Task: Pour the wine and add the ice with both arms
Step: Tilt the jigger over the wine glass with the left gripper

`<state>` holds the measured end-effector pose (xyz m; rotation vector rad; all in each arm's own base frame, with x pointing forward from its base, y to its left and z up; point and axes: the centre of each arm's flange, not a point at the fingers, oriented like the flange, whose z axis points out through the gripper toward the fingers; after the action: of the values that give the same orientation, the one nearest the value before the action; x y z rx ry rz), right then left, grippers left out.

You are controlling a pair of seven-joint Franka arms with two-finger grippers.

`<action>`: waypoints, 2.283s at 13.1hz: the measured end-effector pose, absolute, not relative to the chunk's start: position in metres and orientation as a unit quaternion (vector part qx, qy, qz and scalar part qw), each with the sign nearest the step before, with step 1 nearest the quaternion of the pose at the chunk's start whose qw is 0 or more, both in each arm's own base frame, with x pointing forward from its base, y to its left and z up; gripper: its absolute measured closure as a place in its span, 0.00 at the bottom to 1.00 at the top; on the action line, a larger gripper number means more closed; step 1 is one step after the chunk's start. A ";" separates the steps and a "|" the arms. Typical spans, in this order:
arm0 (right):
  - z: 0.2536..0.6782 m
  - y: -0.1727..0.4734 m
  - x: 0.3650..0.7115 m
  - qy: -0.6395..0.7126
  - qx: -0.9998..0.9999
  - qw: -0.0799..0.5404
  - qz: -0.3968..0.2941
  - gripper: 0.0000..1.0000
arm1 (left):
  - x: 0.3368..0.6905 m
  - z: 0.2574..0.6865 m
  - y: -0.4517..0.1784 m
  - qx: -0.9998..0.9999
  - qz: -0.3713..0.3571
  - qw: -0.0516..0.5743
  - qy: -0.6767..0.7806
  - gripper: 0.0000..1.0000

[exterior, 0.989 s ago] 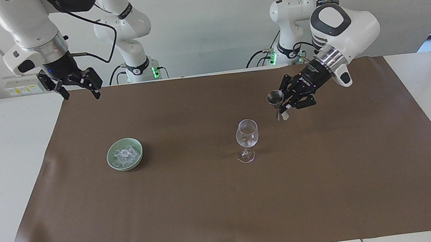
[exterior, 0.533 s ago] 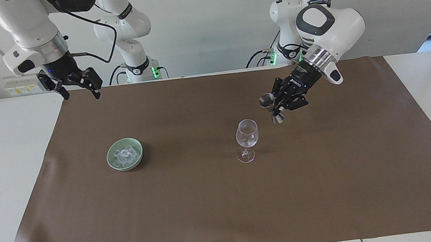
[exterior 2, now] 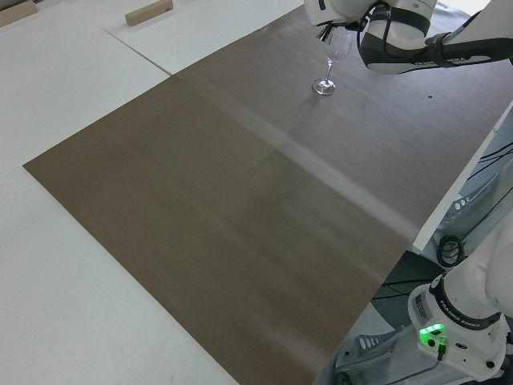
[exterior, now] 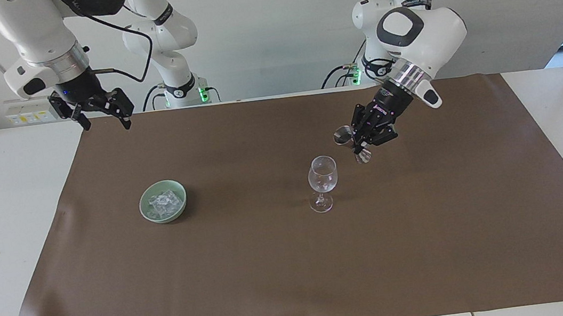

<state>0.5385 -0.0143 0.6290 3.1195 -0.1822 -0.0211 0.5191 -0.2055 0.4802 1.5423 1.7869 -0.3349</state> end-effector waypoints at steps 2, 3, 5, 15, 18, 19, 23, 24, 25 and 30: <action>0.629 -0.014 0.538 -0.058 0.998 0.008 -0.007 0.00 | 0.526 0.483 -0.213 0.616 -0.110 0.348 0.698 0.79; 0.629 -0.014 0.538 -0.058 0.998 0.008 -0.007 0.00 | 0.528 0.485 -0.219 0.624 -0.100 0.337 0.698 0.79; 0.629 -0.014 0.538 -0.058 0.998 0.008 -0.007 0.00 | 0.532 0.486 -0.227 0.638 -0.085 0.326 0.693 0.79; 0.629 -0.014 0.538 -0.058 0.998 0.008 -0.007 0.00 | 0.538 0.483 -0.249 0.700 -0.007 0.280 0.657 0.79; 0.629 -0.014 0.538 -0.058 0.998 0.008 -0.007 0.00 | 0.537 0.484 -0.252 0.716 0.012 0.270 0.644 0.79; 0.629 -0.014 0.538 -0.058 0.998 0.008 -0.007 0.00 | 0.536 0.484 -0.254 0.722 0.021 0.265 0.639 0.79; 0.629 -0.014 0.538 -0.058 0.998 0.008 -0.007 0.00 | 0.529 0.485 -0.269 0.737 0.057 0.245 0.627 0.79; 0.629 -0.014 0.538 -0.058 0.998 0.008 -0.007 0.00 | 0.527 0.486 -0.273 0.742 0.064 0.242 0.622 0.79; 0.629 -0.014 0.538 -0.058 0.998 0.008 -0.007 0.00 | 0.526 0.486 -0.275 0.744 0.071 0.239 0.620 0.79; 0.629 -0.014 0.538 -0.058 0.998 0.008 -0.007 0.00 | 0.526 0.489 -0.278 0.753 0.105 0.228 0.609 0.79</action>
<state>0.5385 -0.0143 0.6290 3.1195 -0.1821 -0.0211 0.5261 -0.2778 0.4895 2.0733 1.6763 0.2896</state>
